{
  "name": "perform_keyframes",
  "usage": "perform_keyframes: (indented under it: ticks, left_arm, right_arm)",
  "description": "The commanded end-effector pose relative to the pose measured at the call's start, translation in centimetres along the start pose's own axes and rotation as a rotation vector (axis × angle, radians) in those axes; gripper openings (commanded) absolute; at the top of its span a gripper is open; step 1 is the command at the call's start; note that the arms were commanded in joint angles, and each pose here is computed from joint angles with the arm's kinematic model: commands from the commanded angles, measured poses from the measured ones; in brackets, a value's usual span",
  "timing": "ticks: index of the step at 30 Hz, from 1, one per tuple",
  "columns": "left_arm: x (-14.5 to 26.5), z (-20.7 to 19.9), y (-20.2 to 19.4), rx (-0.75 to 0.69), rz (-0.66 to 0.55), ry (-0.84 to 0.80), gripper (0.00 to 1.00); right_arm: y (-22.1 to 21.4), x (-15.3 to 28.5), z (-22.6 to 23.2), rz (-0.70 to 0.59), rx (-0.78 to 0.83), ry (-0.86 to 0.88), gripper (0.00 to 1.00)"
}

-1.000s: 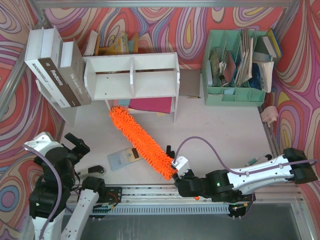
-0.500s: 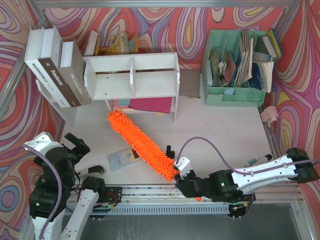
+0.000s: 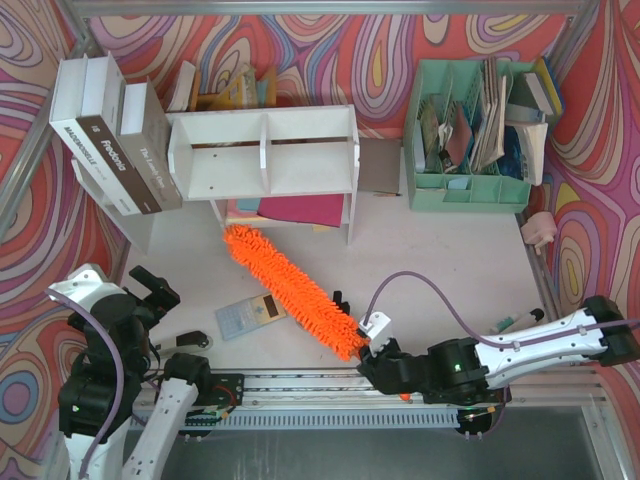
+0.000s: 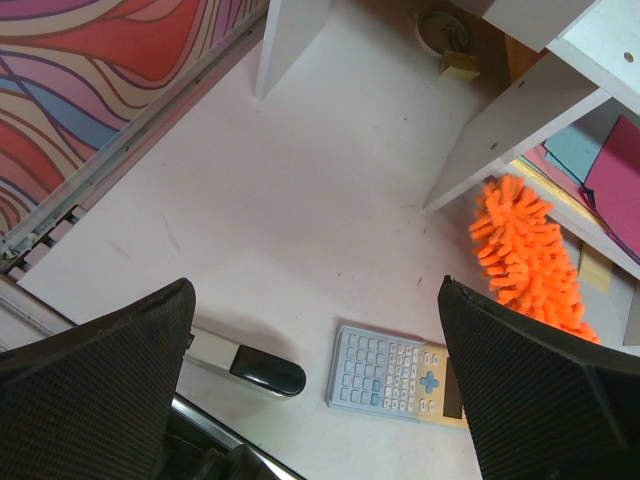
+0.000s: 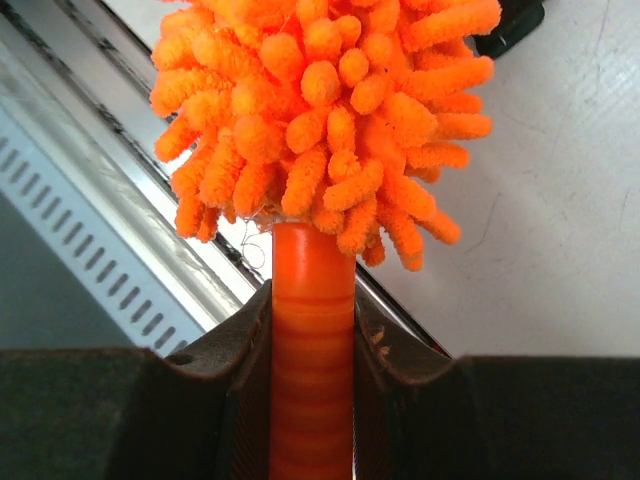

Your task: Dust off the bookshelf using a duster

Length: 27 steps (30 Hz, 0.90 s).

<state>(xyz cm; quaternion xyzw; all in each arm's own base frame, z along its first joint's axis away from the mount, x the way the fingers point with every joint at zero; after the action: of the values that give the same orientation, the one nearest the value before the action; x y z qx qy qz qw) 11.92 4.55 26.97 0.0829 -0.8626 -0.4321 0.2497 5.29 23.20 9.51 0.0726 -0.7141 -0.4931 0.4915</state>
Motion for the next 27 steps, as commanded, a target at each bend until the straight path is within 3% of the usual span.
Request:
perform_keyframes:
  ticks: [1, 6, 15, 27]
  left_arm:
    - [-0.4, 0.0, -0.2, -0.023, 0.006, 0.013, 0.98]
    - [-0.5, 0.0, -0.3, -0.023, 0.007, 0.016, 0.98]
    - [-0.4, 0.0, -0.2, -0.021, 0.005, 0.013, 0.98]
    - [-0.4, 0.0, -0.2, -0.018, 0.003, 0.009, 0.98]
  right_arm:
    - [-0.4, -0.6, -0.7, 0.002, -0.014, -0.069, 0.0]
    - [-1.2, -1.5, -0.6, 0.046, -0.007, -0.104, 0.0]
    - [2.4, -2.5, -0.9, -0.095, -0.135, -0.207, 0.0]
    - [3.6, -4.7, -0.5, -0.108, -0.14, -0.258, 0.0]
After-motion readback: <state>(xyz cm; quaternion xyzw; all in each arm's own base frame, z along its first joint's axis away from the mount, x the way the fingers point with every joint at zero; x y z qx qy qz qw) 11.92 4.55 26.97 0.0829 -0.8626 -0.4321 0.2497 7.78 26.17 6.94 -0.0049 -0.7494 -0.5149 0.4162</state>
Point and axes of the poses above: each gripper's point midway between its finger pads, its own x axis back along the fingers, its own z axis along the line the jaws close on, y = z × x, the point moved 1 cm from there along x, back along the fingers, and after that the axes turned 15 degrees about x, right-handed, at the moved point
